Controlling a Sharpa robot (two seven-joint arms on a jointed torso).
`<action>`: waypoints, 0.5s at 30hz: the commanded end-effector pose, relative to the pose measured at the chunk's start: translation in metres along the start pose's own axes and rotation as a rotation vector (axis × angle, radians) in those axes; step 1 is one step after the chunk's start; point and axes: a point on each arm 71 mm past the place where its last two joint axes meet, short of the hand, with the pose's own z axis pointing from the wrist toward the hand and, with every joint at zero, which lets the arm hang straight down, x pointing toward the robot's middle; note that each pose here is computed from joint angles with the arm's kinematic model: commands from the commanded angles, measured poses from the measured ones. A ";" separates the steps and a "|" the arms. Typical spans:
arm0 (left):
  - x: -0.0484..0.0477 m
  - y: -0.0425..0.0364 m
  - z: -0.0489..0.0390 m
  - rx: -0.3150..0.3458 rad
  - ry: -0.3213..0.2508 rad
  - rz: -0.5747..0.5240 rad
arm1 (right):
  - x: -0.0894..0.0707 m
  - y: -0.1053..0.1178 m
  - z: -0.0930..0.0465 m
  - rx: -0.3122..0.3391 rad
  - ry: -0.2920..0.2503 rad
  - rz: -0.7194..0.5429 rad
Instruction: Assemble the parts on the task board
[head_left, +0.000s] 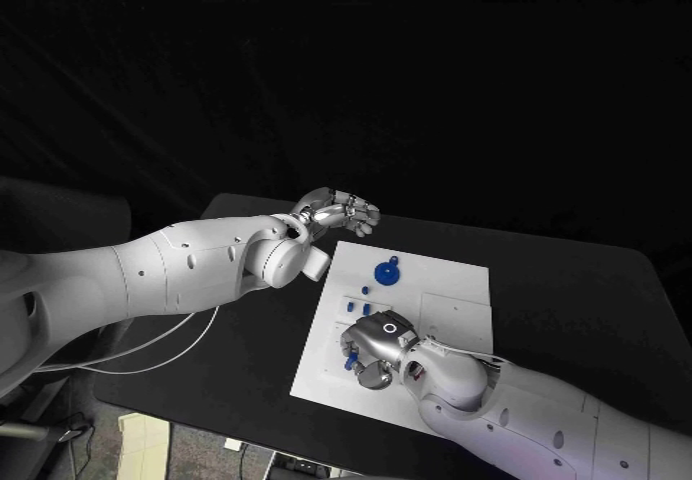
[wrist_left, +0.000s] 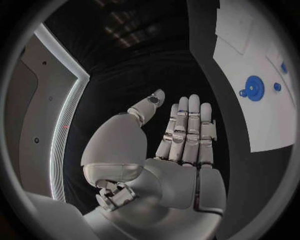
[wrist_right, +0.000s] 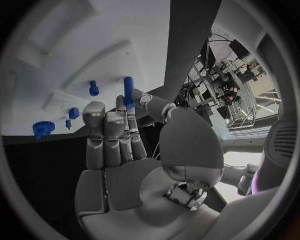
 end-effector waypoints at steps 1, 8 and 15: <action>0.0015 -0.0018 0.0003 0.014 0.012 -0.010 | 0.003 -0.001 -0.001 0.006 0.017 -0.030; 0.0014 -0.0019 0.0002 0.014 0.012 -0.010 | 0.002 -0.002 -0.001 0.018 0.006 -0.046; 0.0015 -0.0018 0.0003 0.014 0.013 -0.011 | 0.001 -0.003 -0.001 0.028 -0.012 -0.051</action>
